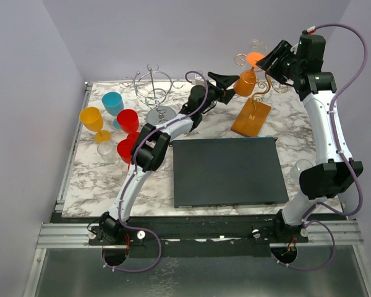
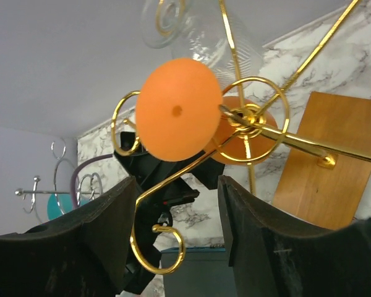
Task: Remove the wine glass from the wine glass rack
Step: Pick up the wine glass from the wine rack.
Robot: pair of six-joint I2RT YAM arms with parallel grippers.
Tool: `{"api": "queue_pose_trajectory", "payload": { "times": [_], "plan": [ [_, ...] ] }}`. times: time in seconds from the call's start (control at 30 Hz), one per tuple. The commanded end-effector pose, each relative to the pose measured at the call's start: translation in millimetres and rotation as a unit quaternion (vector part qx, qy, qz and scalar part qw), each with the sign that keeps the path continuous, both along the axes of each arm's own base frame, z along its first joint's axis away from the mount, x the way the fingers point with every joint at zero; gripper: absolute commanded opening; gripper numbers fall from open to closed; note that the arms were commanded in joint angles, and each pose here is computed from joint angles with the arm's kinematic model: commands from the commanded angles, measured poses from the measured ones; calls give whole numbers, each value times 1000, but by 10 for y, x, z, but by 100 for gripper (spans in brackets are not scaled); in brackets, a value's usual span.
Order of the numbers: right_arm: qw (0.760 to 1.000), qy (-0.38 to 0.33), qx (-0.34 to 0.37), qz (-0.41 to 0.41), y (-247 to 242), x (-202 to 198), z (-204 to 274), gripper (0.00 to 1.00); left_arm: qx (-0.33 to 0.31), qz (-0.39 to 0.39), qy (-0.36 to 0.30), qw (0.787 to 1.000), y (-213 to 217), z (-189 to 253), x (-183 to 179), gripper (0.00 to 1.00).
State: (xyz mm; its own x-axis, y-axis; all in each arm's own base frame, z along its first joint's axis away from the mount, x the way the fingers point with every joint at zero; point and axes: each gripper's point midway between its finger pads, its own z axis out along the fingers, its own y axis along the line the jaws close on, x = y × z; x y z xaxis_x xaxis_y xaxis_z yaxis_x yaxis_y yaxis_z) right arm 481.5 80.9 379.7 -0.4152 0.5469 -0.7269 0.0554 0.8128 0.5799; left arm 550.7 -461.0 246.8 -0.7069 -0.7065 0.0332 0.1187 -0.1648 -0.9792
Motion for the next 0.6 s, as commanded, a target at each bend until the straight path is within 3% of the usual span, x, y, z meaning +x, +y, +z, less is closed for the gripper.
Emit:
{"api": "queue_pose_trajectory", "payload": {
  "times": [0.0,0.57],
  "plan": [
    [999,-22,41,-21,-145,12,126,60,-24,-16,-34,999,28,338,-88,84],
    [994,-14,110,1,-118,115,101,51,-22,-38,-54,998,39,438,-139,83]
  ]
}}
